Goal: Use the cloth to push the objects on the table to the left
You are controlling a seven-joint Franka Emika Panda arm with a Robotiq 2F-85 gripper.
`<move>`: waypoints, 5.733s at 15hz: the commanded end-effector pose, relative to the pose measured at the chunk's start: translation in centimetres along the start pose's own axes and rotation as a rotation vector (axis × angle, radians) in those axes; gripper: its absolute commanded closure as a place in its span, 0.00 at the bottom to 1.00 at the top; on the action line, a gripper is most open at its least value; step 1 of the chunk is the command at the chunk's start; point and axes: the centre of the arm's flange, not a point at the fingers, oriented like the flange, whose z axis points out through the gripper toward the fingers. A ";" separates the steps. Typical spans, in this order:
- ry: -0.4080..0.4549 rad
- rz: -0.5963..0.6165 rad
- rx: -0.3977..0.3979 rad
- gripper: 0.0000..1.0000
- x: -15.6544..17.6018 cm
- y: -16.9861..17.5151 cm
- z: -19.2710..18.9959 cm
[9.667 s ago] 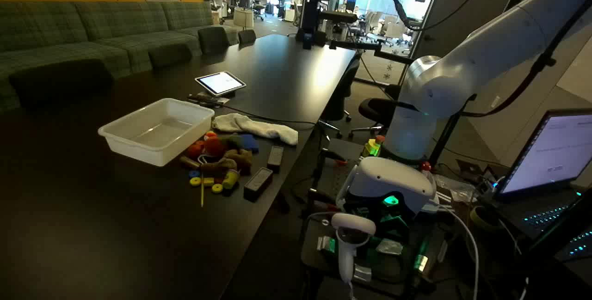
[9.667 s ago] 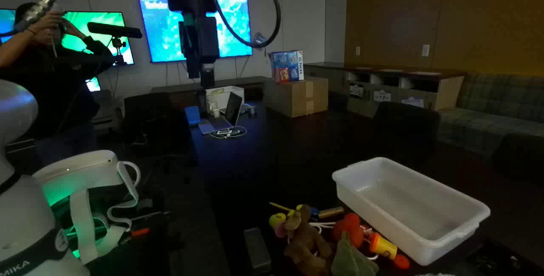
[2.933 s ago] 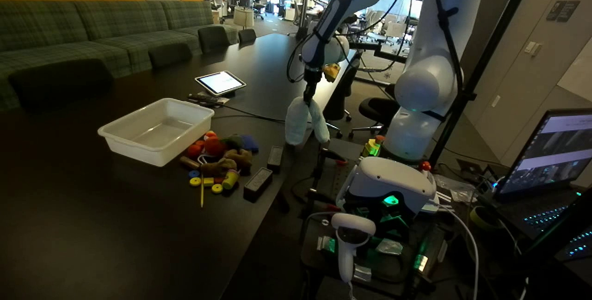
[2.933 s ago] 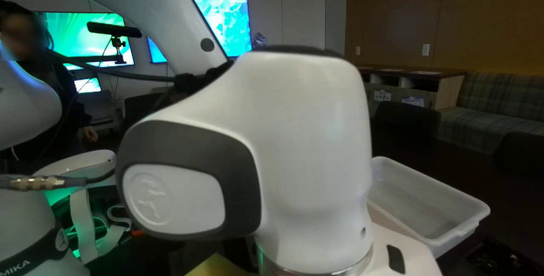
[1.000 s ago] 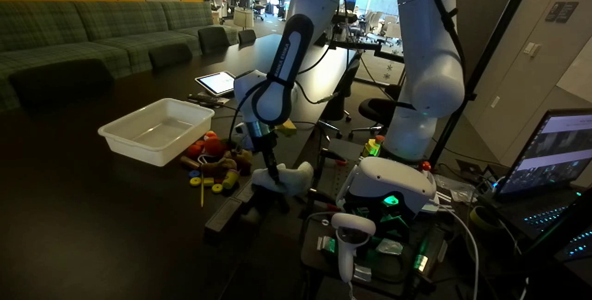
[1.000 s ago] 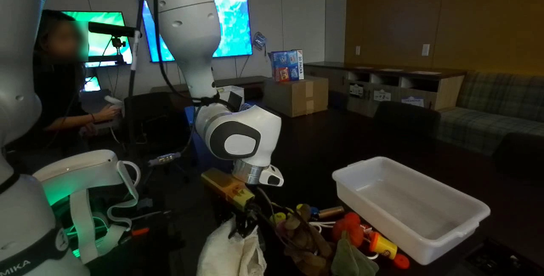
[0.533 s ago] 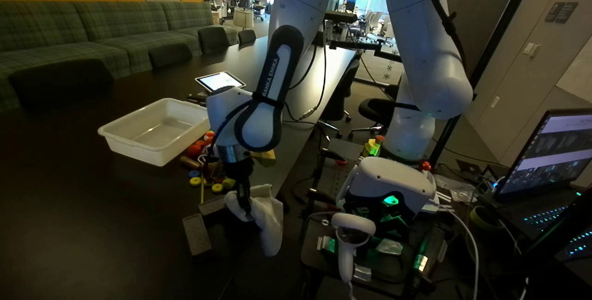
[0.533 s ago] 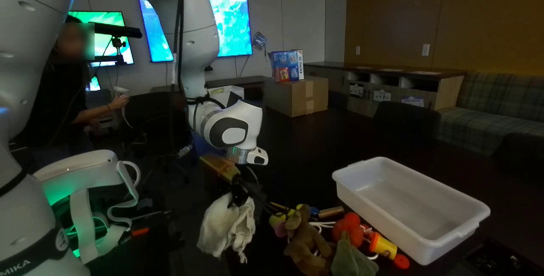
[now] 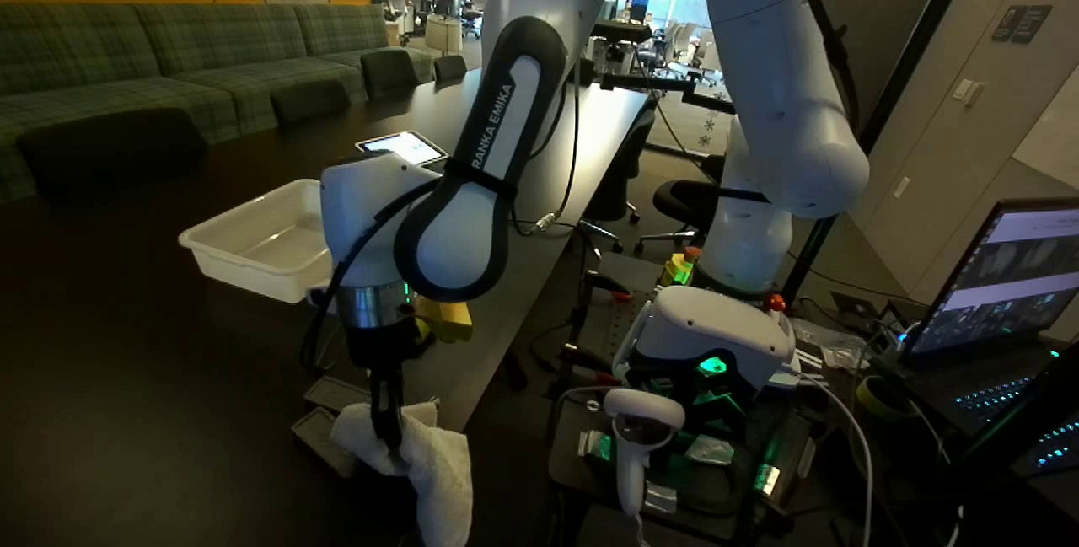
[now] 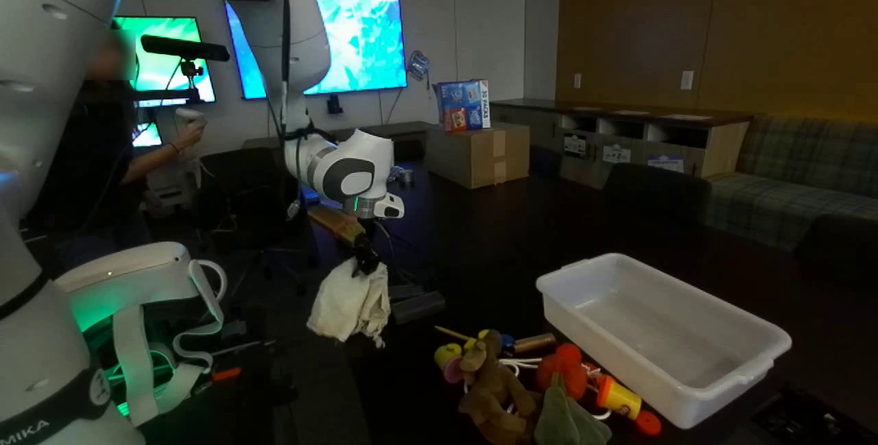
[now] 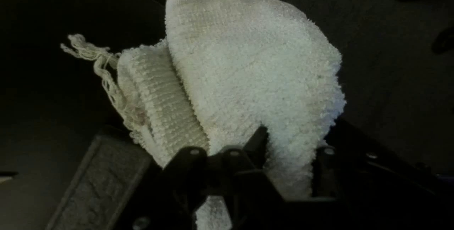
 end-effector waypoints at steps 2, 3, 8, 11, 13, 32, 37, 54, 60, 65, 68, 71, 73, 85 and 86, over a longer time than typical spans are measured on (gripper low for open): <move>0.057 -0.023 0.055 0.93 -0.3 0.7 -6.5; 0.060 -0.029 0.060 0.93 -0.9 1.9 -7.9; 0.077 -0.013 0.060 0.93 -5.5 10.4 -14.2; 0.117 0.059 0.020 0.93 -9.0 16.2 -17.7; 0.151 0.134 -0.033 0.93 -11.5 20.4 -20.2; 0.147 0.685 -0.643 0.93 -20.1 52.3 -14.2; 0.069 0.614 -0.604 0.93 -17.2 50.5 -8.2; 0.026 0.404 -0.468 0.93 -10.0 40.4 2.1; 0.045 0.291 -0.430 0.93 -5.1 31.1 2.7; 0.046 0.290 -0.400 0.93 -0.1 21.2 4.7; 0.046 0.277 -0.379 0.93 2.0 15.0 5.7; 0.056 0.248 -0.354 0.93 3.9 8.8 6.7; 0.071 0.226 -0.330 0.93 5.0 5.3 6.7; 0.196 0.174 -0.250 0.93 4.2 2.2 -2.5; 0.199 0.171 -0.233 0.93 3.4 2.9 -3.8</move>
